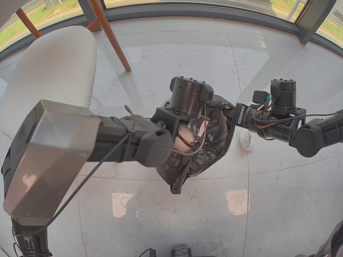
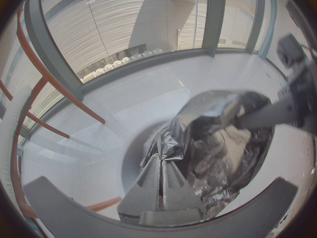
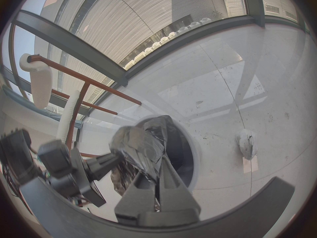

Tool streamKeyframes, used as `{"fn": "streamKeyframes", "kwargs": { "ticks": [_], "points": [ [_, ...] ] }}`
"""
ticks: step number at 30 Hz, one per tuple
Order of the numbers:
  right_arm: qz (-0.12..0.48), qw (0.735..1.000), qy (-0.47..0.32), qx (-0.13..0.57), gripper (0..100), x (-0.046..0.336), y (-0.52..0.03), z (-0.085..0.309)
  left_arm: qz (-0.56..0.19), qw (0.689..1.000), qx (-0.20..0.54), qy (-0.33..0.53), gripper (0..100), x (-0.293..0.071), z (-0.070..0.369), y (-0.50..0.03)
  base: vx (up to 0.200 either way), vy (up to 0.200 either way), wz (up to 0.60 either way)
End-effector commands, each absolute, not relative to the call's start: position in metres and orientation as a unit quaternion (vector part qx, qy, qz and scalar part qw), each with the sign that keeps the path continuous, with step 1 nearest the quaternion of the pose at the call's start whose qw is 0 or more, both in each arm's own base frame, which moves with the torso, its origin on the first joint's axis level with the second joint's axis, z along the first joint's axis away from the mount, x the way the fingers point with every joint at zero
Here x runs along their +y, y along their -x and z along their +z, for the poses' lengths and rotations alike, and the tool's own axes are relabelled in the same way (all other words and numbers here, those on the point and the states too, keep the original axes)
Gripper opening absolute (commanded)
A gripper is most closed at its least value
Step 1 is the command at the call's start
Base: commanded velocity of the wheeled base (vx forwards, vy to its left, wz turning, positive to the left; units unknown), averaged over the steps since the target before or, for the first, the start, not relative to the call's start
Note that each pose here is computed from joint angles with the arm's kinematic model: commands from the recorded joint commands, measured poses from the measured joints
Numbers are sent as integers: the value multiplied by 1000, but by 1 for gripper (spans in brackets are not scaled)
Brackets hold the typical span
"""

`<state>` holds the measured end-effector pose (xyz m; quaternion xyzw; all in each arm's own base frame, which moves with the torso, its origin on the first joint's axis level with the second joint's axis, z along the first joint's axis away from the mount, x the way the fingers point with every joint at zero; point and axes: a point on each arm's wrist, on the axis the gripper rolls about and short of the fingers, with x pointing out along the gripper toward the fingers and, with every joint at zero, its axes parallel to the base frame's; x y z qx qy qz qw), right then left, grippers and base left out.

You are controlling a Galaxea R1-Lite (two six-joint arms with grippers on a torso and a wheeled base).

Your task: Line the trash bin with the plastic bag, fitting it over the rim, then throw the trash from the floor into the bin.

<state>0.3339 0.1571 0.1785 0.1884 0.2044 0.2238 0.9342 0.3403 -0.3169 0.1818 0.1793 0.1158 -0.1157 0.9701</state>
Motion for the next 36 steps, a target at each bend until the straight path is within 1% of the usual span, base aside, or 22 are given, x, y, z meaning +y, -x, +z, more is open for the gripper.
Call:
{"fn": "streamKeyframes", "kwargs": {
  "ticks": [1,7,16,22,27,29,30,32,36],
  "points": [
    [234,937,-176,192,0,158,-333,185,-107,980,76,-150,0,-311,213,-349,0,0,0],
    [246,942,-140,179,0,143,-340,187,-113,983,54,-135,0,-310,230,-352,0,0,0],
    [228,954,-147,129,0,122,-362,212,-104,986,18,-129,0,-296,252,-370,0,0,0],
    [222,955,-147,128,0,120,-371,209,-106,986,29,-128,0,-297,253,-373,0,0,0],
    [229,953,-146,136,0,122,-380,200,-111,984,36,-132,0,-301,241,-378,0,0,0],
    [222,955,-147,133,0,118,-389,198,-119,983,42,-134,0,-303,234,-381,0,0,0],
    [218,956,-147,130,100,116,-394,198,-121,982,47,-136,0,-305,229,-383,0,0,0],
    [214,957,-152,122,100,115,-402,198,-122,981,55,-141,0,-307,219,-387,0,0,0],
    [221,955,-152,128,100,113,-393,204,-118,980,65,-146,0,-304,209,-394,0,0,0]
  ]
}}
